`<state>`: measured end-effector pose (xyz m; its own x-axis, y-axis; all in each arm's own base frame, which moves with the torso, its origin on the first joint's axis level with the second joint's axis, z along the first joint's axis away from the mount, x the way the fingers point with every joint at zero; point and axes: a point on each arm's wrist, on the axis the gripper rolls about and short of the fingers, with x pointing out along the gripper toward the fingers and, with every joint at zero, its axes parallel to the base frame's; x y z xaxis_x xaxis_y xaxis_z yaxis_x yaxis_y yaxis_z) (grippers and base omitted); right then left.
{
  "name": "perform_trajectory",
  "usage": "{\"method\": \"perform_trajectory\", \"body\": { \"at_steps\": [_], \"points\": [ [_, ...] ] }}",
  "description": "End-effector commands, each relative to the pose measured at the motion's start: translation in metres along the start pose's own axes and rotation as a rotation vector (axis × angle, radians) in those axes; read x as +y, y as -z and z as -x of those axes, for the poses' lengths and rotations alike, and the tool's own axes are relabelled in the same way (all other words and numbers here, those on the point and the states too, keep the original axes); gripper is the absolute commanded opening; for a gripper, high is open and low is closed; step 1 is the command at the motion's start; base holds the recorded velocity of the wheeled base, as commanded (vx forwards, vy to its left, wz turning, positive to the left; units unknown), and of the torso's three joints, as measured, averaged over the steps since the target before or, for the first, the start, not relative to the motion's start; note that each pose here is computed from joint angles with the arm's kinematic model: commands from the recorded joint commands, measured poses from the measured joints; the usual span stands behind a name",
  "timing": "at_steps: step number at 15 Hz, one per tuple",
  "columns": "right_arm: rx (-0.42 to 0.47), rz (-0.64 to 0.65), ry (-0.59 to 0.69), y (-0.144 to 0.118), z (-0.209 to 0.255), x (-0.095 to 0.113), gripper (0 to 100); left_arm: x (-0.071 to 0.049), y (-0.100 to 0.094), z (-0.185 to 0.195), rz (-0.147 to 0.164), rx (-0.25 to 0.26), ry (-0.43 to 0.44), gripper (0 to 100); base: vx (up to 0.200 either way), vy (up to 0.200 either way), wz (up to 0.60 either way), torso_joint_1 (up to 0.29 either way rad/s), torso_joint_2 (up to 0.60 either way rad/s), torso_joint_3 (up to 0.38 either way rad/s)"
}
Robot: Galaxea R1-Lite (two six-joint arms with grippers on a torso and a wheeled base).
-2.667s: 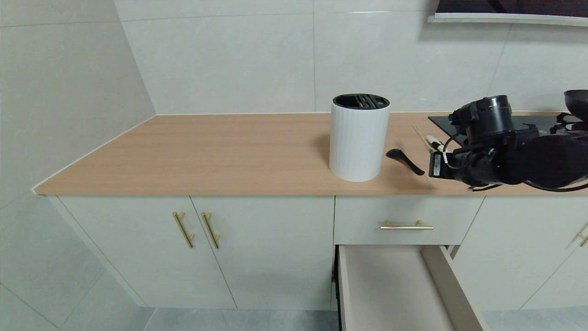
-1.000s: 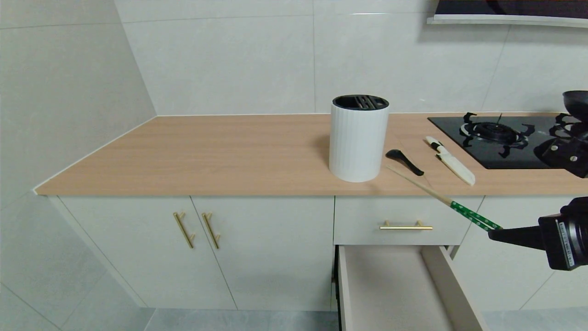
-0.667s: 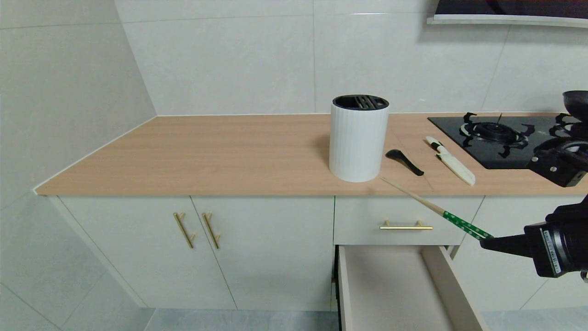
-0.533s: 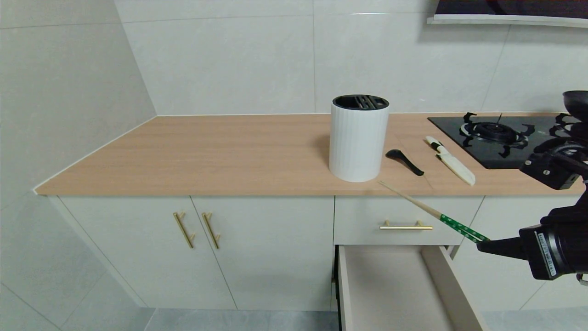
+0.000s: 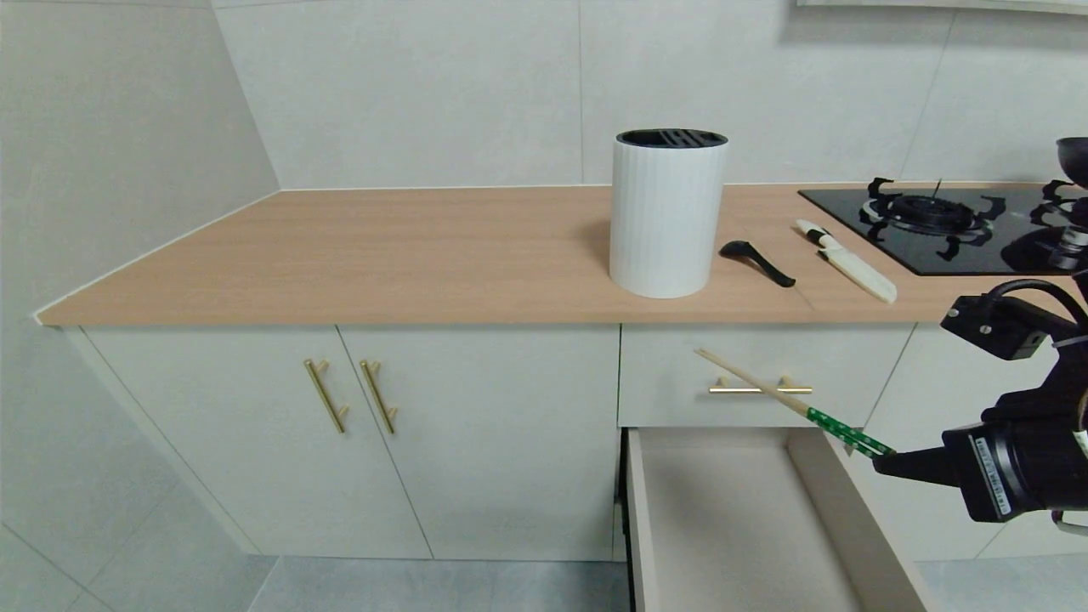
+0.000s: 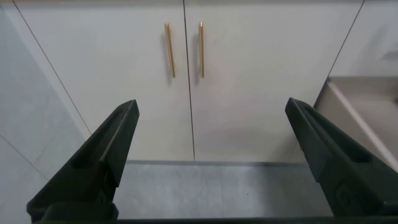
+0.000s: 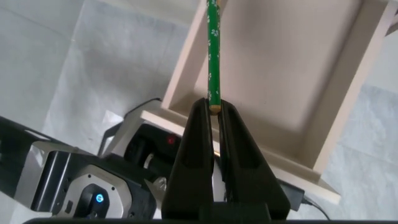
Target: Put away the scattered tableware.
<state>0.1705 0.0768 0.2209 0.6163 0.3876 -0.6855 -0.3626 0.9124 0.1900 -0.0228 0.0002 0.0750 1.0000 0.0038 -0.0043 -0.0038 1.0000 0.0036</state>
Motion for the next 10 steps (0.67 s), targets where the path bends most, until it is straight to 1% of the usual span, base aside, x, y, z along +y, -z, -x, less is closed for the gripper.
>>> {"method": "perform_trajectory", "body": {
  "at_steps": [1,5,10],
  "points": [
    [0.014,-0.001,0.001,0.0000,-0.0037,-0.0002,0,0.0000,0.0000,0.0000,-0.001,0.000,-0.001,100,0.000,0.000,0.00,-0.178,0.49,0.281],
    [0.028,-0.002,0.005,-0.0002,-0.0082,-0.0006,0,0.0000,0.0000,0.0000,-0.001,0.000,-0.001,100,0.000,0.000,0.00,-0.171,0.47,0.298],
    [0.047,-0.004,0.008,-0.0004,-0.0134,-0.0012,0,0.0000,0.0000,0.0000,-0.001,0.000,-0.001,100,0.000,0.000,0.00,-0.137,0.45,0.320]
  ]
}}
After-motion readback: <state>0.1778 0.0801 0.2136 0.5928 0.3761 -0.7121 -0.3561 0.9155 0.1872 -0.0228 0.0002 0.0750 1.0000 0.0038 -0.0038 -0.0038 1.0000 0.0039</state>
